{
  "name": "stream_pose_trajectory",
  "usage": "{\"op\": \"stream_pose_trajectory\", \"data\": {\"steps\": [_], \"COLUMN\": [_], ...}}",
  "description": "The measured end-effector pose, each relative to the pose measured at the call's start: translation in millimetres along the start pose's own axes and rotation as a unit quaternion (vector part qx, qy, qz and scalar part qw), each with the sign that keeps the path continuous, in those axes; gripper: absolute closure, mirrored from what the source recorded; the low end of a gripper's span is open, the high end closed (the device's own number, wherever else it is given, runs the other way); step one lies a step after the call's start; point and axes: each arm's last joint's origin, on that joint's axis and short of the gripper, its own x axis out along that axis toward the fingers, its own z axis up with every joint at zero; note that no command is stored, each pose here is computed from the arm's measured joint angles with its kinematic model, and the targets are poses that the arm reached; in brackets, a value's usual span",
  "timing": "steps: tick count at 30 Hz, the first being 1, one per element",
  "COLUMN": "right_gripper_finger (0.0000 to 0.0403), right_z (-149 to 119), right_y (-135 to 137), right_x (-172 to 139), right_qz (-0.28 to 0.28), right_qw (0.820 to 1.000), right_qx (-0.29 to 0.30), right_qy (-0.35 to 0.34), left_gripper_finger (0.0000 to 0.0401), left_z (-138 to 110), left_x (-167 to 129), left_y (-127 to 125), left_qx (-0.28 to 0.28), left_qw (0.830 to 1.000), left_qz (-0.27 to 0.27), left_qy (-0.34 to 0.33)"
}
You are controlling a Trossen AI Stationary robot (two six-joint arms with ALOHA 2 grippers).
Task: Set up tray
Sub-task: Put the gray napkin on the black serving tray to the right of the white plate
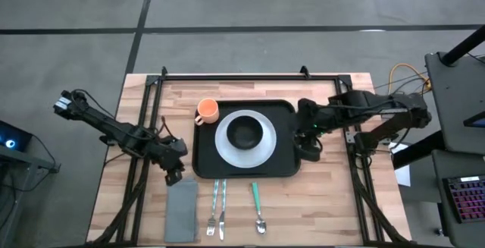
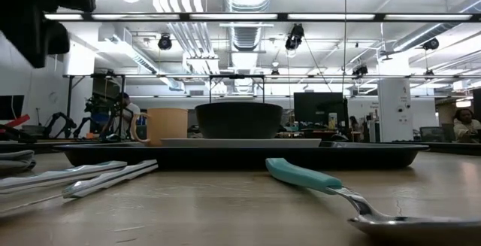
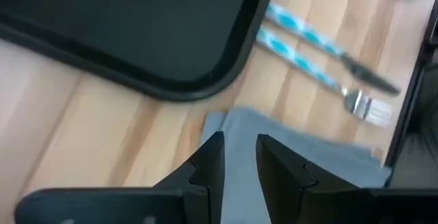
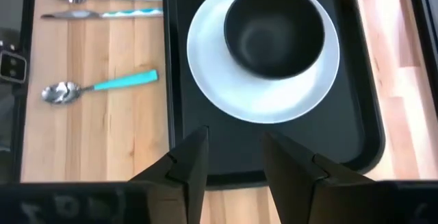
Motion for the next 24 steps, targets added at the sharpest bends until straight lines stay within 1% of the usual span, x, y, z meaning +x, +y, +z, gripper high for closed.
{"op": "stream_pose_trajectory", "data": {"steps": [3,6,8,11,17,20,22,24], "right_gripper_finger": [0.028,0.028,0.028,0.028,0.028,0.028,0.028,0.028], "right_z": [-9.3,-14.8,-17.2,-19.4,-18.4,-17.8,-17.8,-17.8], "right_y": [1.6,0.4,-0.1,-0.3,0.2,0.4,0.4,0.4], "right_x": [-1.9,-1.7,0.0,2.8,7.1,7.5,7.5,7.5], "right_qz": [0.0,-0.001,-0.002,-0.003,-0.006,-0.005,-0.006,-0.006], "right_qw": [1.0,1.0,1.0,0.999,0.999,0.998,0.998,0.997], "right_qx": [-0.01,-0.012,-0.015,-0.033,-0.048,-0.057,-0.064,-0.07], "right_qy": [0.002,0.005,0.01,0.015,0.017,0.015,0.015,0.015], "left_gripper_finger": [0.0335,0.0327,0.0315,0.0288,0.0225,0.0203,0.0195,0.0192], "left_z": [-5.1,-10.3,-13.3,-14.1,-13.0,-12.4,-11.9,-11.2], "left_x": [5.1,14.2,20.6,31.0,53.1,64.0,70.9,77.7], "left_y": [5.4,9.2,12.2,12.1,8.9,7.2,5.1,1.6], "left_qx": [0.034,0.092,0.112,0.122,0.138,0.144,0.142,0.154], "left_qw": [0.998,0.991,0.985,0.981,0.97,0.965,0.963,0.961], "left_qz": [0.032,0.049,0.066,0.081,0.111,0.124,0.119,0.099], "left_qy": [0.035,0.083,0.11,0.129,0.165,0.183,0.194,0.205]}}
